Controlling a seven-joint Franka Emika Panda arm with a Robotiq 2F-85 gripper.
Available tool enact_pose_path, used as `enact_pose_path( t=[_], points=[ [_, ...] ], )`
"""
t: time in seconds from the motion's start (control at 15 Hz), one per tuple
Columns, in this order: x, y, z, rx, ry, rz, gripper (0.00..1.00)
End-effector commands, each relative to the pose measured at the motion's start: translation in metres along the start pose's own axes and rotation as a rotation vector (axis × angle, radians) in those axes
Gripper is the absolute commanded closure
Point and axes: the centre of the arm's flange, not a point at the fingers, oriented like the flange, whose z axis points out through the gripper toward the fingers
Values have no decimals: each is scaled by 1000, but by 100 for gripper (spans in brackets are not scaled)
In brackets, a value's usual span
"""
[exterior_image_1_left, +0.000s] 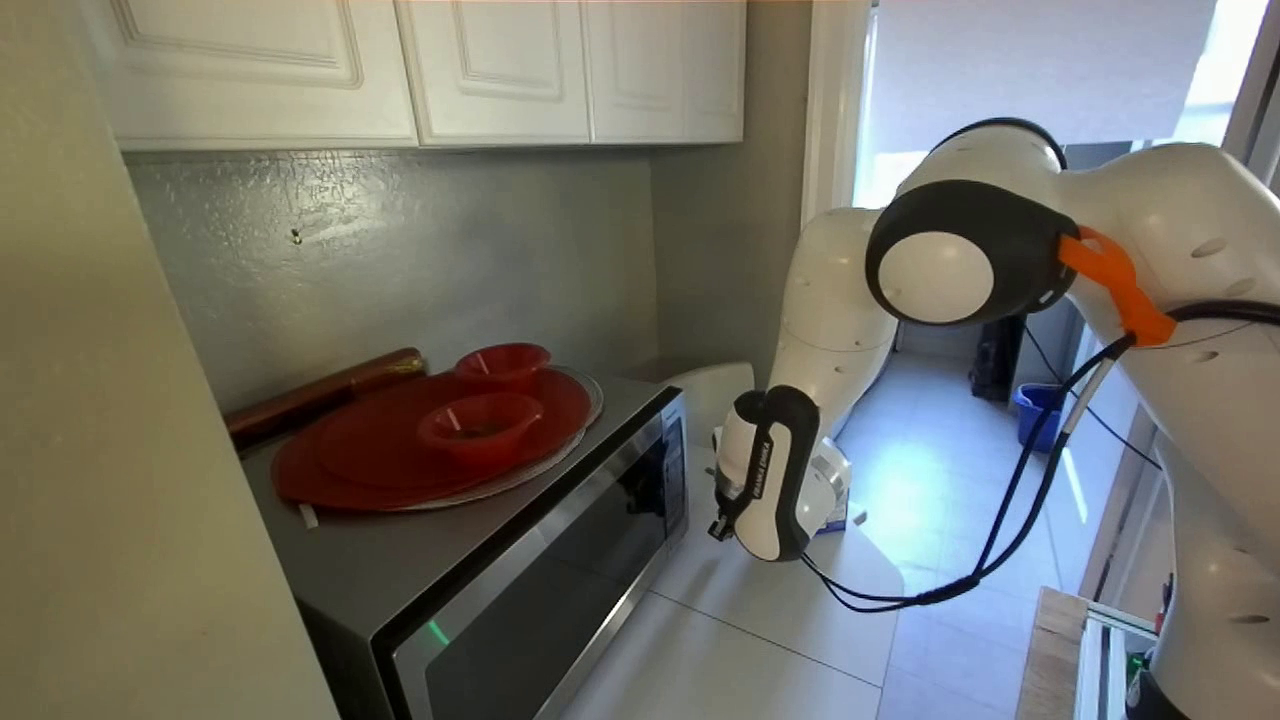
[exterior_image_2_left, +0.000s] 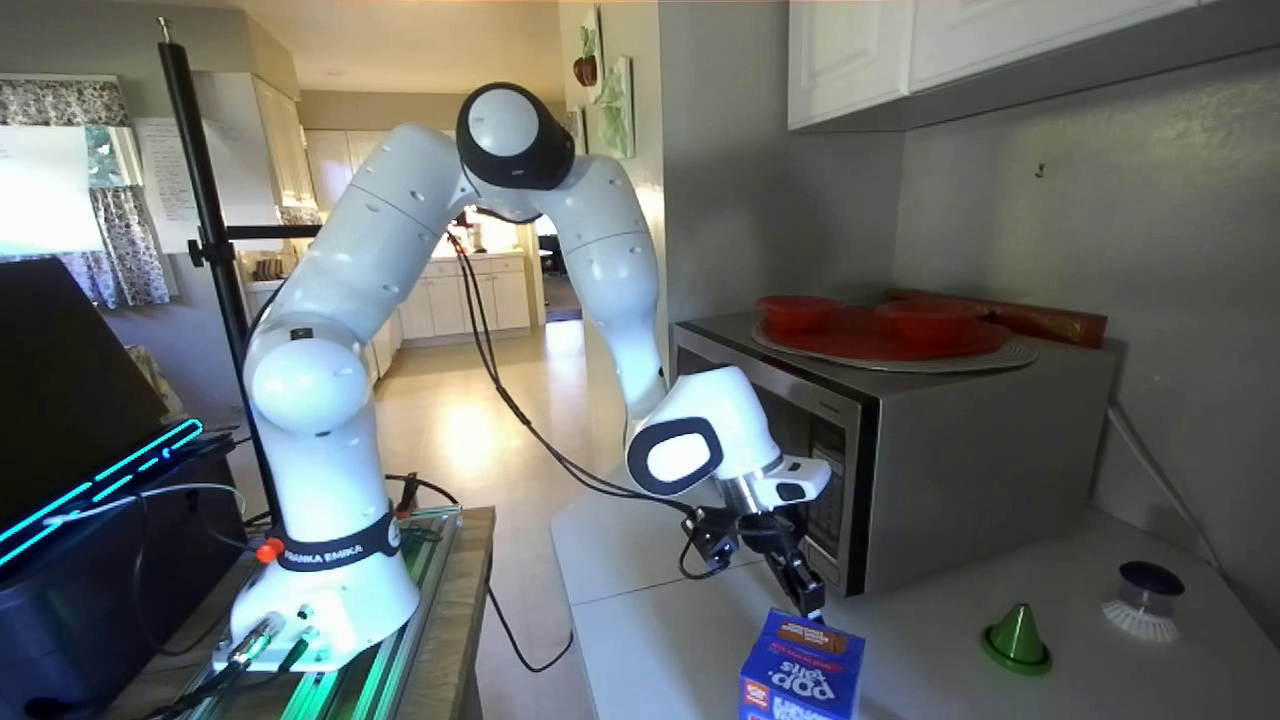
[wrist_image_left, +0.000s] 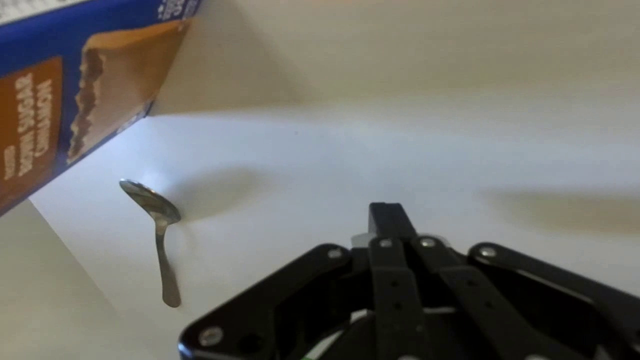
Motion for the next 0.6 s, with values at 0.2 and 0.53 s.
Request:
enact_pose_path(
  t=[0.2,0.53],
  points=[
    [-17,-13,-29,57,-23,-82,100],
    [-14,-15,-52,133,-5,-41,100]
  ],
)
